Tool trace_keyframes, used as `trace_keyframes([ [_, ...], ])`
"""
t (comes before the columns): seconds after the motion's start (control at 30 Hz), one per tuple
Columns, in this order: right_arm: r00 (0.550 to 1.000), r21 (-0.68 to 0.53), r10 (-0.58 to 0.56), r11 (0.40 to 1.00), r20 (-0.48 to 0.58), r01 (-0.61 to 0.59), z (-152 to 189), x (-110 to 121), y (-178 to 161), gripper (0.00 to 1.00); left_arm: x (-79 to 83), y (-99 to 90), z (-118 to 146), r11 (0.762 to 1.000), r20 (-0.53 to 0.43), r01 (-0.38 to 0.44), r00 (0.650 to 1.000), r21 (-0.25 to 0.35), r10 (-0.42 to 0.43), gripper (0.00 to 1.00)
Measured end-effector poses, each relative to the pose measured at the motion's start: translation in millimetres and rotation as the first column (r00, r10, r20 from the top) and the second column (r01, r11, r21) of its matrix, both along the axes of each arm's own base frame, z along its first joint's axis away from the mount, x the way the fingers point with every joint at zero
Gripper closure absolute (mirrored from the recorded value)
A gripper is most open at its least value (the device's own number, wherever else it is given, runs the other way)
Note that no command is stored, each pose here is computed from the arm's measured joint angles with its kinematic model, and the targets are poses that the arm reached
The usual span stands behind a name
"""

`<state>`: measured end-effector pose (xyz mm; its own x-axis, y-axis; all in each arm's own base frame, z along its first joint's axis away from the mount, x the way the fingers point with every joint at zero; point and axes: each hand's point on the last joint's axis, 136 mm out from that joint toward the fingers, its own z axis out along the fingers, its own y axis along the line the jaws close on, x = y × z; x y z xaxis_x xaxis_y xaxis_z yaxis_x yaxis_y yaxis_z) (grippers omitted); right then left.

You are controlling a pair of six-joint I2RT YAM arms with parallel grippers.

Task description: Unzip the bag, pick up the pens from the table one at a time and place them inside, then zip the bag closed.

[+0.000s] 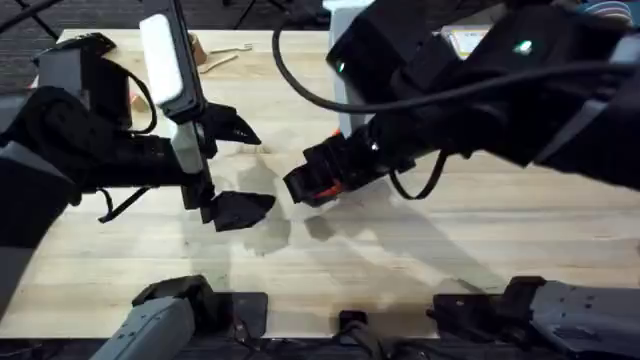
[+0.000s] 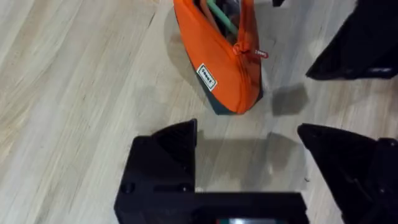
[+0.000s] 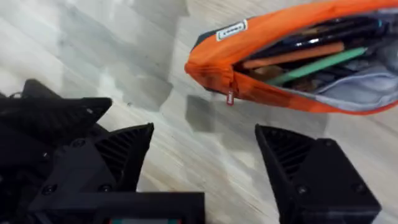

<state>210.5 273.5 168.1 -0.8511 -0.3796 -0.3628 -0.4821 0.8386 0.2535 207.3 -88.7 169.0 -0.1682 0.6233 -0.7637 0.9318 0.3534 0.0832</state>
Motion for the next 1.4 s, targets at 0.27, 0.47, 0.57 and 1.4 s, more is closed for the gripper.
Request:
trace_keyframes([
  [0.27, 0.991, -0.015, -0.137, 0.991, 0.006, 0.137, -21, 6, -5, 0.003, 0.0, 0.0, 0, 1.0, 0.0, 0.0, 1.0, 0.0, 0.0, 0.007],
  [0.47, 0.98, 0.011, -0.193, 0.981, 0.036, 0.193, -29, 16, -3, 0.003, 0.0, 0.0, 0, 1.0, 0.0, 0.0, 1.0, 0.0, 0.0, 0.007],
  [0.57, 0.978, 0.022, -0.203, 0.979, 0.045, 0.202, -35, 18, -2, 0.003, 0.0, 0.0, 0, 1.0, 0.0, 0.0, 1.0, 0.0, 0.0, 0.007],
  [1.4, 0.967, -0.002, -0.243, 0.97, 0.08, 0.243, -57, 33, 1, 0.66, 0.0, 0.0, 0, 1.0, 0.0, 0.0, 1.0, 0.0, 0.0, 0.007],
])
